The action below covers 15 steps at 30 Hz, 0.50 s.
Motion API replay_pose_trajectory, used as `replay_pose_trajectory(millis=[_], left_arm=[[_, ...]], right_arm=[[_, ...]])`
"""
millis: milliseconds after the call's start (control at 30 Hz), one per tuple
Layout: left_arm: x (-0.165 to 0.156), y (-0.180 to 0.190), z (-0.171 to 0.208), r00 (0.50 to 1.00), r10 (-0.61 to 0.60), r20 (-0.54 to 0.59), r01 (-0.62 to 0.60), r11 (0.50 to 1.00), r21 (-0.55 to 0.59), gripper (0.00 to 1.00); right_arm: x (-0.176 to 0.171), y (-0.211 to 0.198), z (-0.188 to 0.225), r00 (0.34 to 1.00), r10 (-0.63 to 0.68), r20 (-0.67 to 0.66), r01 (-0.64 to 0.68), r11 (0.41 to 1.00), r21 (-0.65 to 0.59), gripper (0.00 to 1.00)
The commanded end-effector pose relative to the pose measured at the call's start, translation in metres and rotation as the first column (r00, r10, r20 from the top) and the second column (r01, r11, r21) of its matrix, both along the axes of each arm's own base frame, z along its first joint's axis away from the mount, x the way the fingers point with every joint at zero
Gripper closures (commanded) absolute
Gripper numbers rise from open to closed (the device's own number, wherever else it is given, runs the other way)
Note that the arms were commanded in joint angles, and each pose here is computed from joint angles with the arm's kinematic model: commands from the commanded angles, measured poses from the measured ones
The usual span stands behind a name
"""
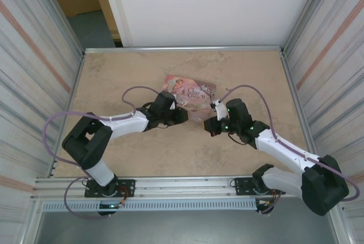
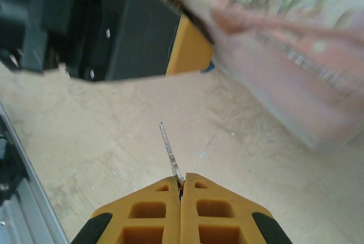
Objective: Unlock a padlock with a key
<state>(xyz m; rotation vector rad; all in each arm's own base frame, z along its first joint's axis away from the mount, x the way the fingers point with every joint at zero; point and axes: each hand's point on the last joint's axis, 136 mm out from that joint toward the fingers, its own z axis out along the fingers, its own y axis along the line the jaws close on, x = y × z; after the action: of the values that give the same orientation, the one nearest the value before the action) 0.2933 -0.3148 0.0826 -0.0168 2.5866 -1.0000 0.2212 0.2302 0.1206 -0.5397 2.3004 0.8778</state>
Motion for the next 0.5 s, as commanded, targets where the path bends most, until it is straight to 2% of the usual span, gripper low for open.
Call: replay_pose_trajectory(millis=[0, 267, 467], left_arm=[[0.001, -0.012, 0.039, 1.000, -0.011, -0.003, 0.010, 0.994, -0.109, 0.85], [-0.002, -0.014, 0.039, 0.999, -0.013, -0.046, 0.006, 0.991, -0.137, 0.92], [-0.003, -0.017, 0.042, 0.998, -0.022, -0.057, 0.013, 0.988, -0.151, 0.93]], right_arm=[[0.002, -0.005, -0.006, 0.994, -0.033, 0.101, 0.039, 0.997, -0.063, 1.00], [-0.005, 0.005, -0.024, 0.982, -0.024, 0.186, 0.048, 0.991, -0.129, 1.00], [-0.002, 0.013, -0.032, 0.966, -0.033, 0.255, 0.076, 0.984, -0.160, 1.00]])
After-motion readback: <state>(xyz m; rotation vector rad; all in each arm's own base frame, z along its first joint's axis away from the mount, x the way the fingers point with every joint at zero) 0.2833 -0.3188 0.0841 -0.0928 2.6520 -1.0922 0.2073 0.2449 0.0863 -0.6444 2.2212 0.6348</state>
